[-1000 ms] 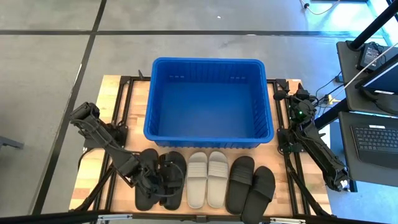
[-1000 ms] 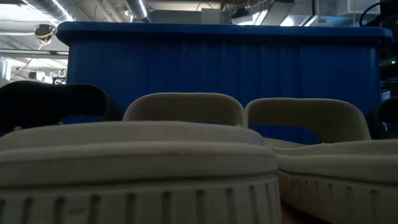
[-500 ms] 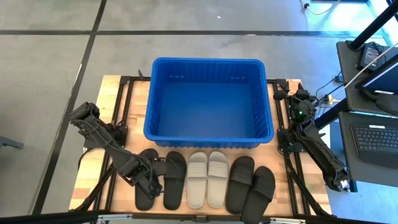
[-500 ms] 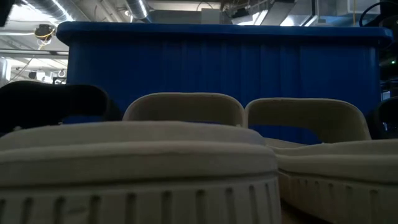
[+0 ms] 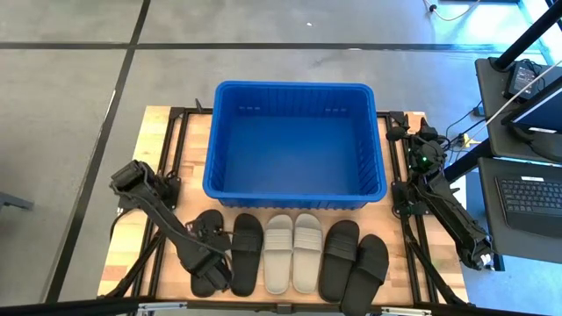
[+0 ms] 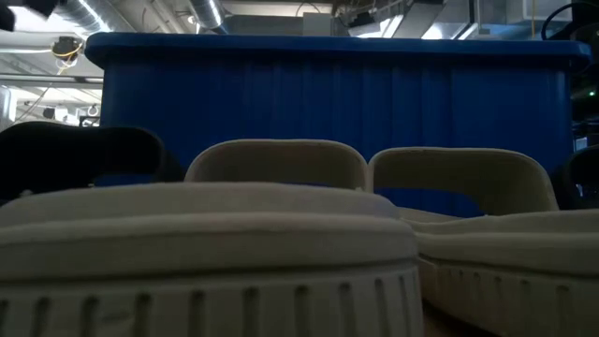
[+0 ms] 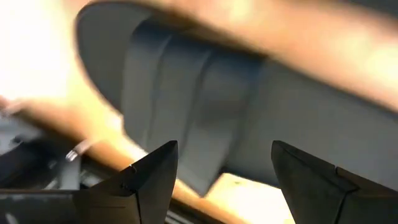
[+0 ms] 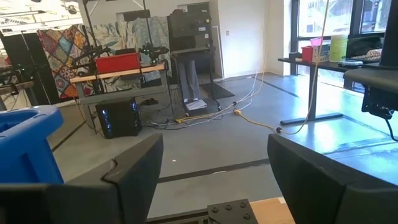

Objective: Pick and place slides into bin
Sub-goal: Put the black slipper into the blue container

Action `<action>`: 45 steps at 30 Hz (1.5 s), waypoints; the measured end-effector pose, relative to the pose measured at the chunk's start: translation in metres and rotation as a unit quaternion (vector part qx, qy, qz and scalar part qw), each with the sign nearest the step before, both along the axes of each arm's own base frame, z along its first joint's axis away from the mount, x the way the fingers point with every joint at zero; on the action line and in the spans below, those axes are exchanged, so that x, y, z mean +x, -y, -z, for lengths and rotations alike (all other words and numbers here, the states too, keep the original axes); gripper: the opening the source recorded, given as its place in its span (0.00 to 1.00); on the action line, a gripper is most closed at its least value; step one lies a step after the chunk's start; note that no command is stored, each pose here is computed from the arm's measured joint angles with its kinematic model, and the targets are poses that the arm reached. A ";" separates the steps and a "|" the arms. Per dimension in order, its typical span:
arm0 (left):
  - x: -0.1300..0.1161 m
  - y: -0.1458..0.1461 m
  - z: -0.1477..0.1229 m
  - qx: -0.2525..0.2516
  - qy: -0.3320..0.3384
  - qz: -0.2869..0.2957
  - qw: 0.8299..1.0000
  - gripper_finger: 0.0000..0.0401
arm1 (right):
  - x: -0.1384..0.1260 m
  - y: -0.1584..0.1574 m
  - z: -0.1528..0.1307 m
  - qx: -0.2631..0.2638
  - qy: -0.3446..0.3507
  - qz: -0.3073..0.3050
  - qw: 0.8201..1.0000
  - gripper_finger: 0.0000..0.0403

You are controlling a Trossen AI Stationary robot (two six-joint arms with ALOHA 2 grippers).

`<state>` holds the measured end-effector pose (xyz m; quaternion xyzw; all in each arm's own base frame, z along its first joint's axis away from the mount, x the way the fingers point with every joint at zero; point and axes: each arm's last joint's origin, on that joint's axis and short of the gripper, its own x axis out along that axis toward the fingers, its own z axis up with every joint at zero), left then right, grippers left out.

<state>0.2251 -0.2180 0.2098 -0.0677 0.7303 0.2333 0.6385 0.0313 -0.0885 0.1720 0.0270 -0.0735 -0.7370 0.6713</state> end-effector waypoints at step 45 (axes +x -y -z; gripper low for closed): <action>-0.016 -0.020 0.036 0.186 -0.042 0.015 0.981 0.57 | 0.000 0.000 0.000 0.000 -0.002 0.000 1.000 0.72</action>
